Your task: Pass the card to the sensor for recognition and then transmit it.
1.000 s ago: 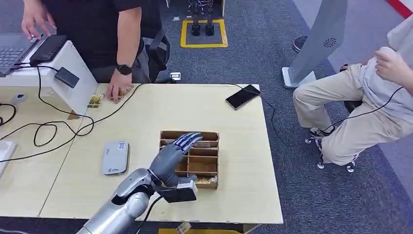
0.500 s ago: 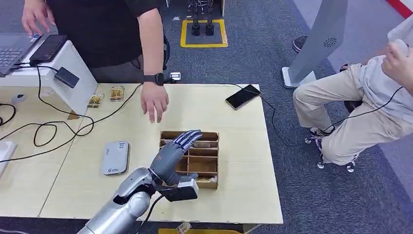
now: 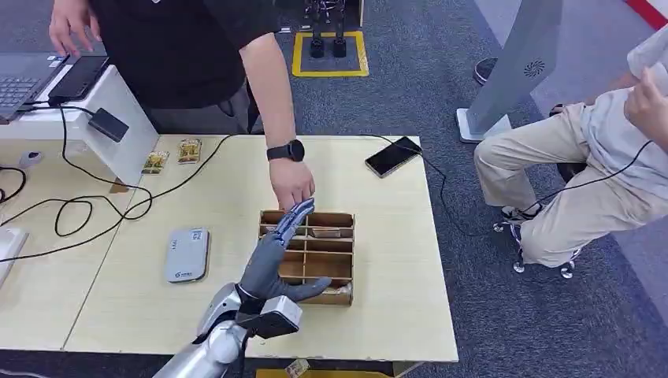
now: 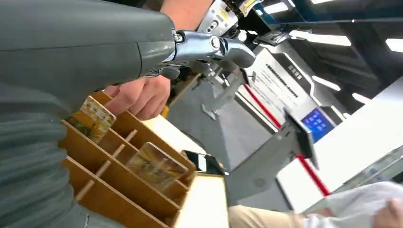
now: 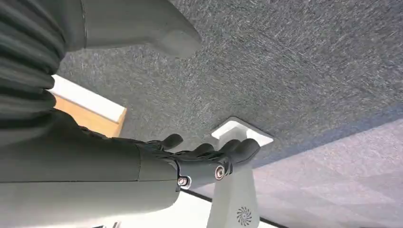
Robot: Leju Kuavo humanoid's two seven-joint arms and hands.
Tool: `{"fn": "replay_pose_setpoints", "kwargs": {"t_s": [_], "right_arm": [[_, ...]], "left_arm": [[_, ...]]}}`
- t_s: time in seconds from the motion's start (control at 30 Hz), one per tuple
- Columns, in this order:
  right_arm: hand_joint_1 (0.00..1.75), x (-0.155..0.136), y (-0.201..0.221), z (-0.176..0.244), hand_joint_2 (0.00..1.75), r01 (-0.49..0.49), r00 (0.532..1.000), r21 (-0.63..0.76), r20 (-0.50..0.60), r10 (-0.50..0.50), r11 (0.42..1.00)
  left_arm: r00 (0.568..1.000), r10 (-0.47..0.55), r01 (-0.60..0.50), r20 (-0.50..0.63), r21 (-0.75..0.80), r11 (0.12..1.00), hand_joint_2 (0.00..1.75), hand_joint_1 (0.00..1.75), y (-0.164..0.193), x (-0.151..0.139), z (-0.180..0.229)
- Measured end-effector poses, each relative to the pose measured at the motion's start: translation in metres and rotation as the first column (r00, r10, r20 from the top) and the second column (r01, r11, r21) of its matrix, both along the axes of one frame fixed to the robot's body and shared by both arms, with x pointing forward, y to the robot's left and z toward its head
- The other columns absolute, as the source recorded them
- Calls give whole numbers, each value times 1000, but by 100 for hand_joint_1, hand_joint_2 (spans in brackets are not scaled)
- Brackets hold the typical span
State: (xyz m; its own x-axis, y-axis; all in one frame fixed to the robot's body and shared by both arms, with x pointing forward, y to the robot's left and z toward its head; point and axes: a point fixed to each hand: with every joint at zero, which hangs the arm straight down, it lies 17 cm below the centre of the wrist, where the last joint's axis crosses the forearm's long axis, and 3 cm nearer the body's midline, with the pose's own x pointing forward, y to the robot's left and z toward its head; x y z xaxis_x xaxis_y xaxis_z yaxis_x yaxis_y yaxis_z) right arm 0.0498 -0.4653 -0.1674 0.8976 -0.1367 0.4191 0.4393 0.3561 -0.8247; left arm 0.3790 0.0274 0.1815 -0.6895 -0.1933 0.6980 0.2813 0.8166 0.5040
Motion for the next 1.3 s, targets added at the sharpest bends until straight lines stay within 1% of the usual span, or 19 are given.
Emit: {"fn": "replay_pose_setpoints", "kwargs": {"t_s": [0.17,0.23,0.37,0.5,0.7,0.8,0.83,0.97,1.07,1.3], "right_arm": [[0,-1,0,0,175,10,1000,2,2,-10,1000],[0,-2,0,0,175,16,1000,3,5,-16,1000],[0,-3,0,-1,175,25,1000,5,7,-25,1000],[0,-3,0,-1,175,26,1000,5,7,-26,1000],[0,-3,1,-1,175,22,1000,7,10,-22,1000],[0,-1,2,-1,175,15,1000,6,13,-15,1000],[0,-1,2,-2,175,14,1000,7,13,-14,1000],[0,1,4,-3,175,2,1000,10,9,-3,1000],[0,1,5,-4,175,-1,1000,14,9,1,1000],[0,2,7,-5,175,-8,1000,18,5,8,1000]], "left_arm": [[999,-28,21,-39,-154,988,175,0,7,-5,20],[997,-46,29,-66,-233,972,175,0,12,-6,28],[993,-69,34,-94,-333,942,175,0,22,-5,40],[993,-74,34,-93,-370,929,175,0,28,-5,47],[993,-85,47,-85,-374,926,175,0,30,-8,48],[994,-90,62,-66,-345,936,175,0,27,-13,46],[997,-66,49,-46,-310,949,175,0,27,-13,44],[995,87,-81,56,-94,992,175,0,30,-4,28],[989,126,-126,81,-2,992,175,0,32,2,11],[965,221,-239,142,130,962,175,0,40,18,-12]]}}
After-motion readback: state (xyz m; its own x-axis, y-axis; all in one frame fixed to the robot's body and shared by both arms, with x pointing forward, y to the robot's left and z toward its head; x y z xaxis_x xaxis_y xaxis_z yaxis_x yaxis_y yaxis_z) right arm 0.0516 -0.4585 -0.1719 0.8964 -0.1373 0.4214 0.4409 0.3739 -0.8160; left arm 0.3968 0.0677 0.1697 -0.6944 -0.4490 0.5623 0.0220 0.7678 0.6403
